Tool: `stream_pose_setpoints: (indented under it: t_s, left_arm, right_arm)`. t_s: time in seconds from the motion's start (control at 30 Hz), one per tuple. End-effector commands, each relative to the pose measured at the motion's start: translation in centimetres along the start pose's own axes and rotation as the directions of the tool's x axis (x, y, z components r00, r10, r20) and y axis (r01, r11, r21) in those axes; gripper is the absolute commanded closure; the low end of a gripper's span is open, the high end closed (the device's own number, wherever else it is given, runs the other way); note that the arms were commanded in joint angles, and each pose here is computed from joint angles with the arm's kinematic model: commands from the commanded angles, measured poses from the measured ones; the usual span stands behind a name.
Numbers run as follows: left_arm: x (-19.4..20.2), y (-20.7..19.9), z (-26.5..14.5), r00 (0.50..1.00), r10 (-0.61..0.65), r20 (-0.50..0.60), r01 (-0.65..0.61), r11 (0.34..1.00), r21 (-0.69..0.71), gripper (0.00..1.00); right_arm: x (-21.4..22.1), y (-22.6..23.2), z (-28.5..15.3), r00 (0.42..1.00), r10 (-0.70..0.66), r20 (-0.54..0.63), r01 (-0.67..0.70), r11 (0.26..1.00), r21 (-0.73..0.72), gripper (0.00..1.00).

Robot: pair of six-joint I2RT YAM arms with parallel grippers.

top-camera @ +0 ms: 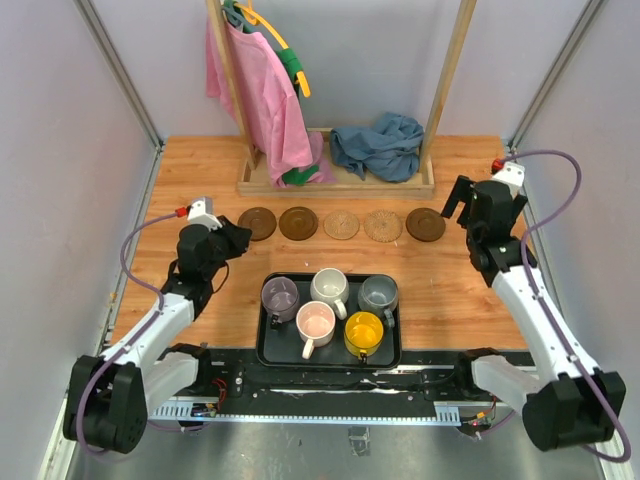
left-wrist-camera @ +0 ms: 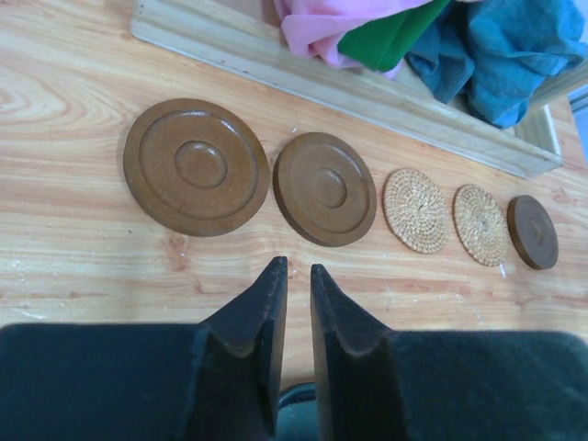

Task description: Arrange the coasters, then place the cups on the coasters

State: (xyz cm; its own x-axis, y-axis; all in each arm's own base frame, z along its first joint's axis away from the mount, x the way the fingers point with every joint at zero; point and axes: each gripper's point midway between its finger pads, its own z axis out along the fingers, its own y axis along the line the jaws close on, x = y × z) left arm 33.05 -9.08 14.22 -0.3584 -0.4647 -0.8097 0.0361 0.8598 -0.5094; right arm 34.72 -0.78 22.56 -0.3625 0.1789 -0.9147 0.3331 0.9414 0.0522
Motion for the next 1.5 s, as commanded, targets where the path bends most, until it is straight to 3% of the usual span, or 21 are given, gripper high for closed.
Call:
stream_pose_setpoints:
  t_s: [0.0,0.27,0.5,0.7,0.9,1.1,1.23,1.33,1.47]
  left_arm:
    - [-1.5,-0.9,-1.0,0.998,0.037,0.050,-0.038,0.999,0.030,0.76]
    - [-2.5,-1.0,-2.2,0.992,0.054,0.117,-0.059,0.997,0.046,0.56]
    - [-6.0,1.2,-1.1,0.974,0.046,0.223,-0.016,0.991,-0.133,0.48]
    - [-7.7,3.3,1.5,0.969,0.096,0.226,-0.027,0.957,-0.290,0.49]
    - [-8.0,4.6,4.2,0.964,0.106,0.243,-0.017,0.939,-0.343,0.58]
    - [-7.5,5.4,5.7,0.966,0.111,0.232,-0.021,0.933,-0.358,0.57]
    - [-6.5,5.8,6.2,0.973,0.099,0.208,-0.020,0.936,-0.352,0.57]
    - [-5.8,5.7,6.5,0.978,0.086,0.188,-0.018,0.942,-0.336,0.57]
    - [-5.7,5.9,6.2,0.977,0.094,0.189,-0.024,0.940,-0.341,0.57]
  right_arm:
    - [-1.9,-2.3,-1.1,0.981,0.111,0.161,-0.123,0.990,0.068,0.02]
    - [-0.5,-4.5,-1.5,0.983,0.072,0.169,-0.099,0.983,0.157,0.02]
    - [-2.6,-5.9,0.4,0.955,0.089,0.283,-0.167,0.950,0.266,0.02]
    - [-5.1,-7.3,2.3,0.939,0.001,0.345,-0.150,0.901,0.406,0.02]
    - [-5.5,-7.5,5.0,0.946,-0.073,0.317,-0.096,0.868,0.486,0.02]
    - [-4.6,-7.3,6.4,0.957,-0.062,0.284,-0.090,0.865,0.493,0.02]
    - [-2.2,-6.4,8.5,0.984,-0.043,0.174,-0.034,0.909,0.416,0.02]
    - [-0.9,-6.5,9.4,0.994,-0.049,0.101,0.000,0.902,0.432,0.02]
    - [-0.3,-5.7,9.9,0.996,-0.045,0.078,0.012,0.924,0.383,0.01]
